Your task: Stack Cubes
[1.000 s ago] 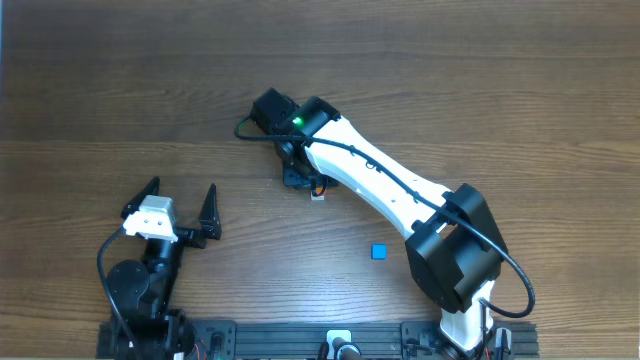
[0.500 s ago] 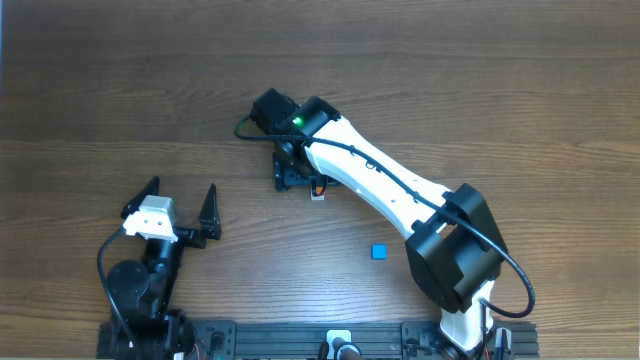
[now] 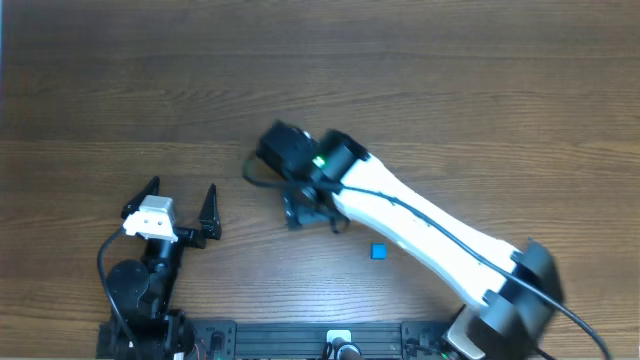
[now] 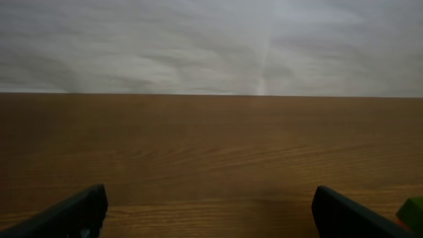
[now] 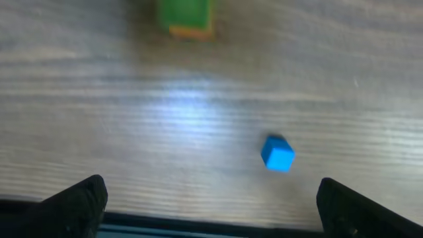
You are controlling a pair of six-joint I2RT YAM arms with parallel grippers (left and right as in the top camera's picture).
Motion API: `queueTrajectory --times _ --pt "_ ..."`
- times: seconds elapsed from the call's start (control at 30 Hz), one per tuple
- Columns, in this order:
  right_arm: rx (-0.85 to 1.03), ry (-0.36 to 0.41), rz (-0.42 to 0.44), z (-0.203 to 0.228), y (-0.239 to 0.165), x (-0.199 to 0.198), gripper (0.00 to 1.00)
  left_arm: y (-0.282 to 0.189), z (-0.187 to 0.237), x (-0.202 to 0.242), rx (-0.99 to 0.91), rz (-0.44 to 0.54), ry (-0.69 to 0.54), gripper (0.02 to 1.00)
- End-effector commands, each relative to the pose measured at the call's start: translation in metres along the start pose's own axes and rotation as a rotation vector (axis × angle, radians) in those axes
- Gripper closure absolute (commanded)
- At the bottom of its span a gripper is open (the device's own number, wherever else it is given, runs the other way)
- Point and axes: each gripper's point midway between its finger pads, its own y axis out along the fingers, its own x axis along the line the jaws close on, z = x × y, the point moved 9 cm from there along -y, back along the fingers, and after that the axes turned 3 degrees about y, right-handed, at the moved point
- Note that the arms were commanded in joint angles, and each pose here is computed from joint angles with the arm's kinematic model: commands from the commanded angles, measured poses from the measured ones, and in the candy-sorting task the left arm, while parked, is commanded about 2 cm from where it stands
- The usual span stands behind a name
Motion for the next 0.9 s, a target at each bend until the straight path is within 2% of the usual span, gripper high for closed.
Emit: queueTrajectory --times 0.03,0.13,0.27,0.37,0.6,0.83,0.9 --pt "0.033 0.064 -0.009 0.034 0.024 -0.028 0.007 0.0 0.001 0.0 0.0 0.007 0.014 0.018" --pt "0.041 0.081 -0.054 0.046 0.043 -0.036 0.009 0.0 0.001 0.0 0.0 0.007 0.014 0.02" --pt "0.055 0.132 -0.046 0.057 0.073 -0.047 0.009 0.0 0.001 0.0 0.0 0.007 0.014 0.018" --pt "0.052 0.177 -0.075 0.056 0.099 -0.055 0.007 0.0 0.001 0.0 0.0 0.007 0.014 0.02" --pt "0.086 0.222 -0.063 0.063 0.118 -0.071 0.007 0.0 0.001 0.0 0.0 0.007 0.014 0.018" --pt "0.083 0.229 -0.065 0.065 0.125 -0.074 0.007 0.0 0.001 0.0 0.0 0.007 0.014 0.018" --pt "0.078 0.229 -0.068 0.064 0.125 -0.074 0.04 0.0 0.001 0.0 0.0 0.007 0.014 0.018"
